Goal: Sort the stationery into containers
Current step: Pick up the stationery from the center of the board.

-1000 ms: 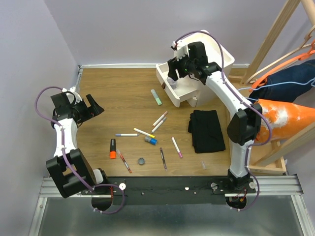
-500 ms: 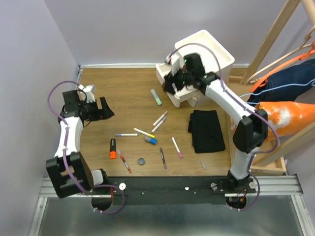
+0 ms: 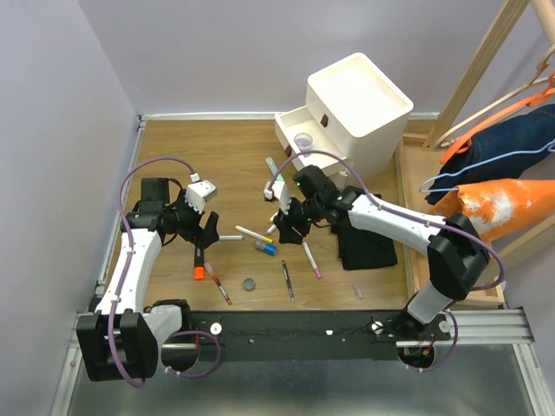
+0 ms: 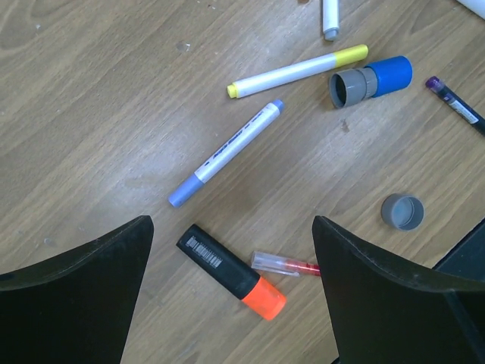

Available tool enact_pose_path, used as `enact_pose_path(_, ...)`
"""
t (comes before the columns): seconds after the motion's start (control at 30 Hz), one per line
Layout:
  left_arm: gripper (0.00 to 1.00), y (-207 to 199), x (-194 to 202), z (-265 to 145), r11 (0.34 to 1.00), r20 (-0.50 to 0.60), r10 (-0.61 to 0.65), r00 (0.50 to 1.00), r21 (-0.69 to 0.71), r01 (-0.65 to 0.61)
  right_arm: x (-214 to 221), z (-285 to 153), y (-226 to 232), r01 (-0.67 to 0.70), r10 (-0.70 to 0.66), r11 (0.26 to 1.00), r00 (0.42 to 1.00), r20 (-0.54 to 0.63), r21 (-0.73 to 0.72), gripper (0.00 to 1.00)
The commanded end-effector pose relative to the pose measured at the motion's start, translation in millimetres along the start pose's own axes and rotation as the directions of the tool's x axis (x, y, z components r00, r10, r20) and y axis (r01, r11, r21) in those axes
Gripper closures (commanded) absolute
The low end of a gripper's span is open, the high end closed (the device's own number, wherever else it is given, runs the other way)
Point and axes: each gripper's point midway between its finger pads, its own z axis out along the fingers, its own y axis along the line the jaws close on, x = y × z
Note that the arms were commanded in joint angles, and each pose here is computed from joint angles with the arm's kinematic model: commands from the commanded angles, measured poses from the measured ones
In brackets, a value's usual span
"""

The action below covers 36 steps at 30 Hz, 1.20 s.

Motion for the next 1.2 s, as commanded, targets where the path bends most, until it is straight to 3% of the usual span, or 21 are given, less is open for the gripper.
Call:
enact_pose_path(0.0,0.06,6,-6,-7,0.998,0.018,0.017,1.0,-0.064,-0.016,-4,19,22,0.079,-0.077,0.997,0.996,0.051,-0.023,0.4)
enact_pose_path(0.23,0.05,-8,-22,-10,0.997,0.104,0.08,0.991,-0.009,-0.079,10,50,29,0.119,-0.118,0.992,0.992,0.037,-0.029,0.44)
enact_pose_path(0.47,0.08,-12,-20,-15,0.985,0.113,0.169,0.979,-0.005,-0.17,21,68,26,0.118,-0.118,0.993,0.993,0.009,-0.03,0.48)
enact_pose_path(0.77,0.09,-15,-25,-15,0.99,0.136,0.138,0.981,0.004,-0.14,31,82,22,0.095,-0.095,0.995,0.995,-0.017,-0.025,0.5)
enact_pose_path(1.17,0.09,-10,-34,-16,0.993,0.155,0.121,0.981,-0.01,-0.121,43,93,22,0.093,-0.095,0.995,0.993,-0.067,-0.028,0.64)
